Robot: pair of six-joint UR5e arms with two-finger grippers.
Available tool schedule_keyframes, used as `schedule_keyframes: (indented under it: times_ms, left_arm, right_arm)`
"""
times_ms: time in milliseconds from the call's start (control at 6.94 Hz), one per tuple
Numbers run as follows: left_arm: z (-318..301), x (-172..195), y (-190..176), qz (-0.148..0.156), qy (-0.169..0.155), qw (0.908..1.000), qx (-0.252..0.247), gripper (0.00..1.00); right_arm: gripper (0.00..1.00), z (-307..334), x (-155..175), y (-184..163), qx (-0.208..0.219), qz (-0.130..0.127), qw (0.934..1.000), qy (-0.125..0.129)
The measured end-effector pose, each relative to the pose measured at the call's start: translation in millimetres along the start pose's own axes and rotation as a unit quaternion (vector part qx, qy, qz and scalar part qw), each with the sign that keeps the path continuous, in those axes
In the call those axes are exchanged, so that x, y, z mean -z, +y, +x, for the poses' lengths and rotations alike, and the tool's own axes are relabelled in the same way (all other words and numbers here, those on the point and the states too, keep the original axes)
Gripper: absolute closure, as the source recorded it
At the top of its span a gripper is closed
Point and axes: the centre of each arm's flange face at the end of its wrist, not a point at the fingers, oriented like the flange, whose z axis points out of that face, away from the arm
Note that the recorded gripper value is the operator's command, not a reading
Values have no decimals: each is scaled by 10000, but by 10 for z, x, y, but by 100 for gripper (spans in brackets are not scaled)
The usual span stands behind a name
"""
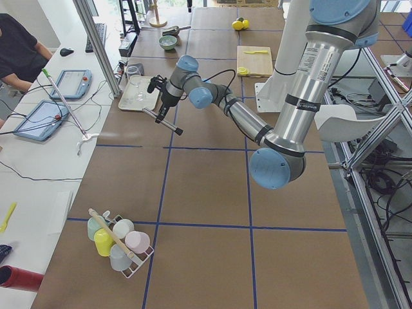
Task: Squeeze lemon into cup
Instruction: 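Carry the muddler over the blue cup with the left gripper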
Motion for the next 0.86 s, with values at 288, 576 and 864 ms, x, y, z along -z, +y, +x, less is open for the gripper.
schedule_keyframes:
  times_ms: [288,576,864]
  left_arm:
    - [647,406,-159,484,478,9977,-22,100]
    - [1107,737,-225,1270,1017,9867,-45,100]
    - [1481,855,-23,2080,1211,9706,60,100]
  right_arm:
    - [0,169,0,134,-123,-22,9999,35]
    - [0,327,27,203,-264,0,9996,113]
    - [0,385,33,229,-319,20,9992,230]
